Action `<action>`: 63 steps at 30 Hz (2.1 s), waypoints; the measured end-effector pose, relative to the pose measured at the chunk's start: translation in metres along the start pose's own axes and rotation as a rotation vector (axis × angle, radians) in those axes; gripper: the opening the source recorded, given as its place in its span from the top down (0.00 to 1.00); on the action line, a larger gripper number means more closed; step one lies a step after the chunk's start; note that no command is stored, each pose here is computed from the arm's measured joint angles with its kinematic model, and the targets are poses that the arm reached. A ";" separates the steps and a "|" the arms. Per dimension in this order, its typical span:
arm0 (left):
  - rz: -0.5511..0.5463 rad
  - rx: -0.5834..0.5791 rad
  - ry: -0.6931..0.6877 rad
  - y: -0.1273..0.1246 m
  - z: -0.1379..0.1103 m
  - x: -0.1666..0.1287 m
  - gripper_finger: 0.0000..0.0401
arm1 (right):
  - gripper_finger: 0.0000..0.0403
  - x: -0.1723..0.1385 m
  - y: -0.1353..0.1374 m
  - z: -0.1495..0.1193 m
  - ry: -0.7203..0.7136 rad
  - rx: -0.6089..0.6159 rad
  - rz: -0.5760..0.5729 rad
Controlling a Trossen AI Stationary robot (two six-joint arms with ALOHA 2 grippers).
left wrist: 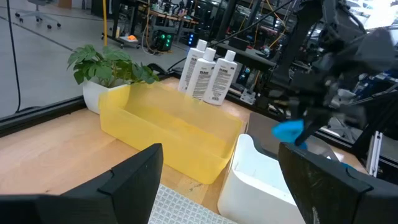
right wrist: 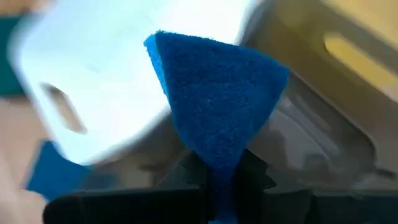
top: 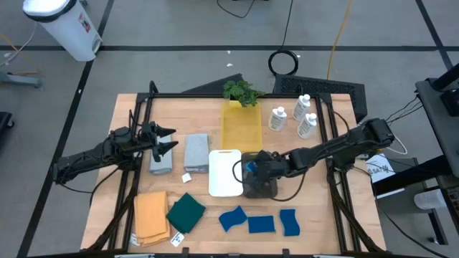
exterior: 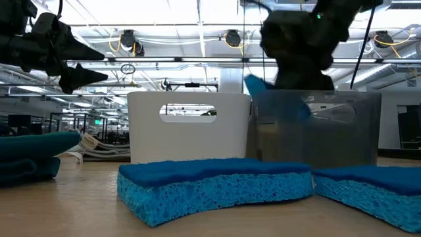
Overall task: Pick & Place Kitchen Items
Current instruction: Put the sponge wipe into the black bin
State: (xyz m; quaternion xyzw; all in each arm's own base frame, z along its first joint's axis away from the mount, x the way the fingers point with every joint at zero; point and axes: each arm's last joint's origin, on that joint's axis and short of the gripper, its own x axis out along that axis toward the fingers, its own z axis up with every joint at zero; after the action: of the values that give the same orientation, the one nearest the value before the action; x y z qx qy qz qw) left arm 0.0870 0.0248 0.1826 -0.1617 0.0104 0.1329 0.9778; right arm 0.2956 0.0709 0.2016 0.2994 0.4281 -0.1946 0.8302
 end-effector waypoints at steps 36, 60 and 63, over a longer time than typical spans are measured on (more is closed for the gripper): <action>0.000 0.000 0.000 0.000 0.000 0.000 0.19 | 0.70 0.033 -0.021 -0.015 0.027 -0.179 -0.012; 0.000 0.000 0.000 0.000 0.000 0.000 0.19 | 0.41 0.010 -0.020 -0.004 0.058 -0.188 0.129; 0.000 0.000 0.000 0.000 0.000 0.000 0.19 | 0.42 0.005 -0.020 -0.002 0.042 -0.202 0.144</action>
State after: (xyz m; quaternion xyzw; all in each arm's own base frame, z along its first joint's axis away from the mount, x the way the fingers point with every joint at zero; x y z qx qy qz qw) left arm 0.0870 0.0248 0.1826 -0.1617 0.0103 0.1328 0.9778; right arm 0.2855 0.0574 0.1903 0.2484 0.4400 -0.0839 0.8589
